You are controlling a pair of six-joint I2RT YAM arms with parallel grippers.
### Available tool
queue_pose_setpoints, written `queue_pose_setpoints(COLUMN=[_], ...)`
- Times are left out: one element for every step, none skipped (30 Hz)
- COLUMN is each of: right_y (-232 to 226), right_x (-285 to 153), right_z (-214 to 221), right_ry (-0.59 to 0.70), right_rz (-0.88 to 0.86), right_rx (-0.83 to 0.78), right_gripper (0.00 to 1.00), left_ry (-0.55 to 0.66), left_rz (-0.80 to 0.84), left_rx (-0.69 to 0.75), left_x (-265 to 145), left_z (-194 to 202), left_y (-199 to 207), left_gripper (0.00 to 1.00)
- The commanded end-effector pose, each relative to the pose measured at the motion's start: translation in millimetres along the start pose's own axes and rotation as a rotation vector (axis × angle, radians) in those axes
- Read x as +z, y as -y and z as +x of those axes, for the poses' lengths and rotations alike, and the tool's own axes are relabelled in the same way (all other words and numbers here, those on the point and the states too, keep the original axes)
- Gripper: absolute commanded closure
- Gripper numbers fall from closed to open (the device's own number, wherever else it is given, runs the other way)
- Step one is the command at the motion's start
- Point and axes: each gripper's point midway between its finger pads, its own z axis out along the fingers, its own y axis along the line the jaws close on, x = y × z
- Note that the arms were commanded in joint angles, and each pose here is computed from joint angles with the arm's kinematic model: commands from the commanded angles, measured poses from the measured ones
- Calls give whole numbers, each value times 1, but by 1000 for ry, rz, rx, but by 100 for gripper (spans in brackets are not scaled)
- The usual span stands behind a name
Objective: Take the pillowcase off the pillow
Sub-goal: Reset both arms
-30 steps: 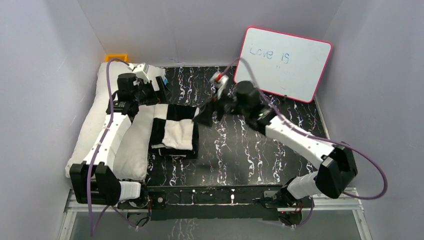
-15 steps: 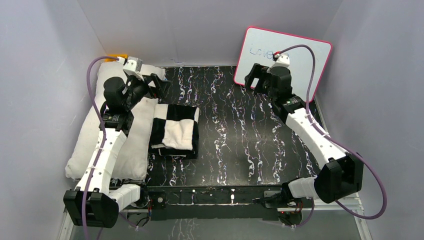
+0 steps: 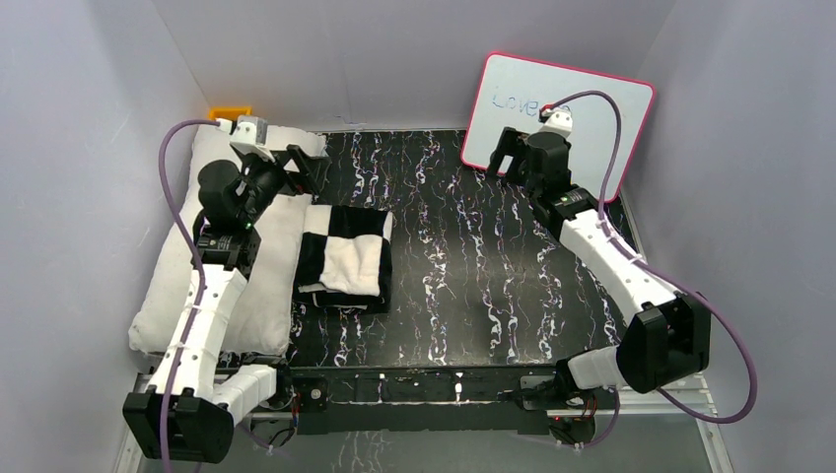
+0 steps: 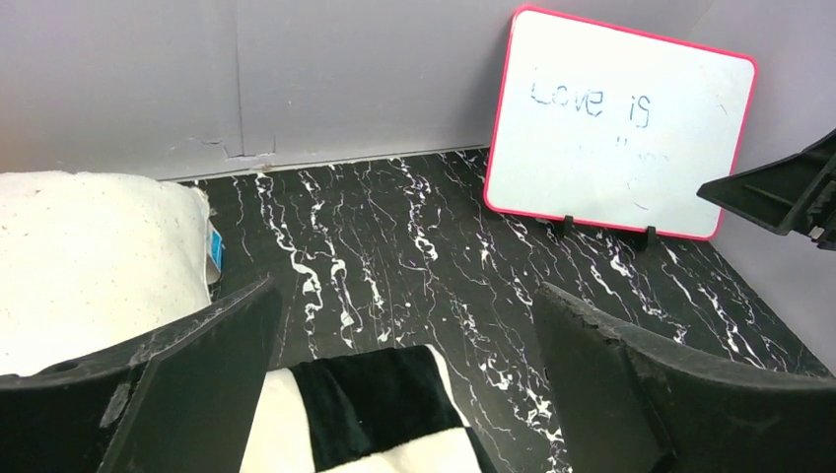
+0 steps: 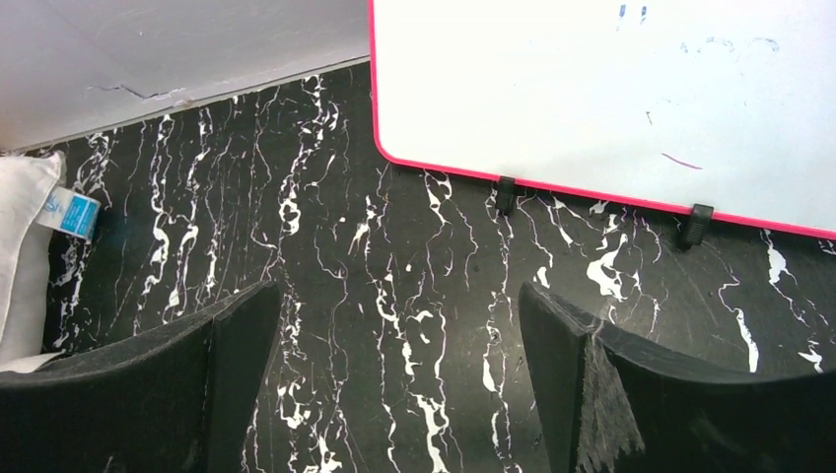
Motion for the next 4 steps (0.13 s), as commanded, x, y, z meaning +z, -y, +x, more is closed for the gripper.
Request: queue_pose_setpoints(right_y=[-4,-7,-10,-12], right_x=[-2,-2,-2,-3], right_z=[-9,-10,-10,-10], right_ry=[37,39,38,37], right_rz=[-26,-44,-60,-73], right_rx=[-2,1,2,4], right_gripper=[1,1,2,1], left_ry=[33,26,27,34], left_rz=[55,54,55,60], left_rx=[38,35,33,40], left_x=[0,1,0,-1], left_z=[-18,-17,-18,-18], left_y=[12,11,12,12], left_gripper=[2,2,2,2])
